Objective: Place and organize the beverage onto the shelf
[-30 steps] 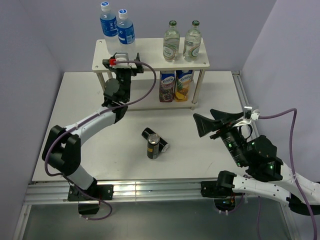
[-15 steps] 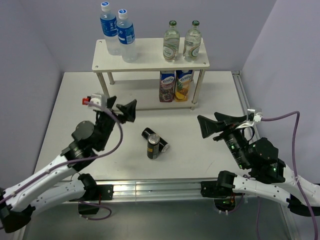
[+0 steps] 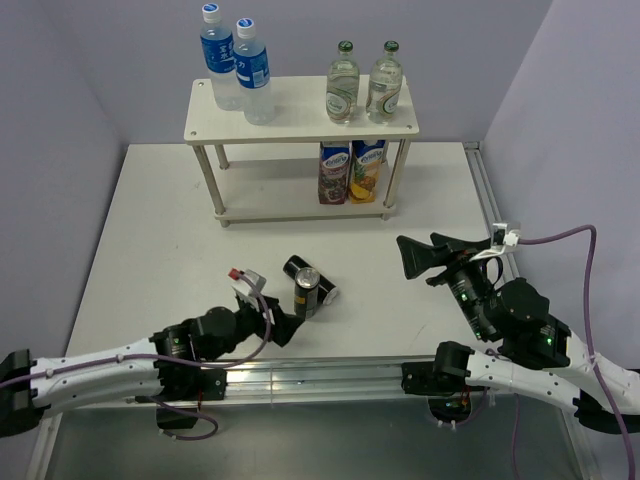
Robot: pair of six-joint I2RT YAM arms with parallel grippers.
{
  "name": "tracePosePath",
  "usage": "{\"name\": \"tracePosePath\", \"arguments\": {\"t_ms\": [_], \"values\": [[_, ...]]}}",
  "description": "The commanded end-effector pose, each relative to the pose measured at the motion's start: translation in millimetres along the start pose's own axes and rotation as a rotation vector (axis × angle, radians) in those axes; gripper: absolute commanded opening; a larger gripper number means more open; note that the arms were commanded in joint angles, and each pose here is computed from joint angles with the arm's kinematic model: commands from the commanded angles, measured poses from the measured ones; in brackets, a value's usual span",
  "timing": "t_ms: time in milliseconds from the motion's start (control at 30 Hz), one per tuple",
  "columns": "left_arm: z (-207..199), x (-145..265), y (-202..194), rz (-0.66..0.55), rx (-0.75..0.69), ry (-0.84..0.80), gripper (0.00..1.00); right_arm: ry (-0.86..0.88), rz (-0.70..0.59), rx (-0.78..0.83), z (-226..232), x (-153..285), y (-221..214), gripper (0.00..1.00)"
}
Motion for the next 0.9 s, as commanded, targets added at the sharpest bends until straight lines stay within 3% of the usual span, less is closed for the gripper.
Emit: {"name": "tracePosePath", "arguments": {"t_ms": [0, 567, 867], "values": [[-19.6, -4.4, -6.7, -0.046, 0.079, -0.083, 0.99, -0.036, -0.002, -0.019, -5.8, 2.2, -0.9, 1.00], [-2.9, -37.2, -21.5, -0.065, -0.062, 0.175, 0.99, -0.058, -0.011, -0.021, -14.0, 6.7, -0.7, 1.00], [-9.8, -58.6, -17.3, -0.077, -0.126, 0.184, 0.99, -0.069, -0.002, -0.014, -17.6, 5.8, -7.8, 1.00]]}}
Point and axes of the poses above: each gripper's point midway between its finger pads, its own x axis back along the fingers, its own z axis along the line the jaws close on, y = z × x, the point moved 8 cm from there along x, back along the fingers, and after that the axes turned 8 degrees about -x, right-handed, at the moved point
